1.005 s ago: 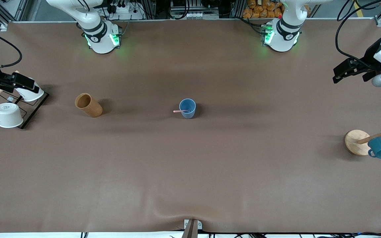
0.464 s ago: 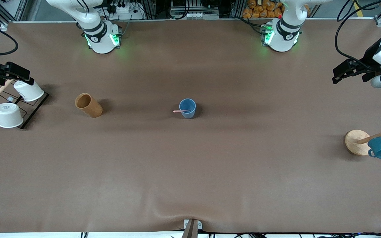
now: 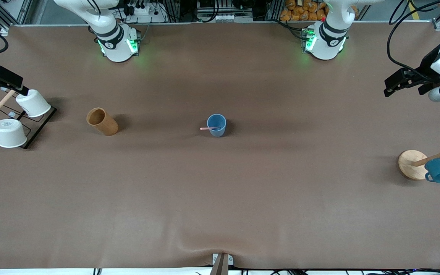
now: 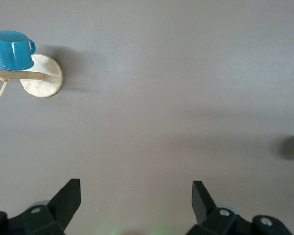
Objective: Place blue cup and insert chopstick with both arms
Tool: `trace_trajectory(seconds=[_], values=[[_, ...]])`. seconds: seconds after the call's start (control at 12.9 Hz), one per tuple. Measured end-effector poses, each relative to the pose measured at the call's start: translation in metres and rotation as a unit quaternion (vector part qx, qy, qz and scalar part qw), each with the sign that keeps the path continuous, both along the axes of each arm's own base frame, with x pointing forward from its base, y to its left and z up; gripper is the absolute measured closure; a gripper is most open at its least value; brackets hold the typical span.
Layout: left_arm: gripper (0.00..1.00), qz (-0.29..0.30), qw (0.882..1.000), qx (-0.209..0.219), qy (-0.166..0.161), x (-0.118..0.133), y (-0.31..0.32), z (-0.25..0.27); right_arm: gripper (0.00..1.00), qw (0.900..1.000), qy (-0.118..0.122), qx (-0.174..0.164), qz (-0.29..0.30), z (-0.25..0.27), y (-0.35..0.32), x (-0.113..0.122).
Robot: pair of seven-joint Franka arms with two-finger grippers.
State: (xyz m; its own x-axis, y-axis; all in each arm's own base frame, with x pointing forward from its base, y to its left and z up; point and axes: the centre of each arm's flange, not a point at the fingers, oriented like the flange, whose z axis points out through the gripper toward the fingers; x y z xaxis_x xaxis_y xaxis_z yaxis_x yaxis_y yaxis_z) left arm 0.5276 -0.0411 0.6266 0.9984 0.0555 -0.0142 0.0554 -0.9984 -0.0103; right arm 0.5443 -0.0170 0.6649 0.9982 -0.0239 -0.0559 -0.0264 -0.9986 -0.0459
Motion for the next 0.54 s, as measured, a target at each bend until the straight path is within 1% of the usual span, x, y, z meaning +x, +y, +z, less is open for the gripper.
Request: trace_trajectory(seconds=[0.31, 0.54], values=[[0.0, -0.005, 1.0, 0.009, 0.0, -0.001, -0.001, 0.004, 0.0, 1.0, -0.001, 0.0, 0.004, 0.0, 0.004, 0.0], [0.0, -0.013, 1.0, 0.01, 0.003, -0.006, -0.01, 0.018, 0.0, 1.0, -0.003, 0.0, 0.004, 0.002, 0.005, -0.001]])
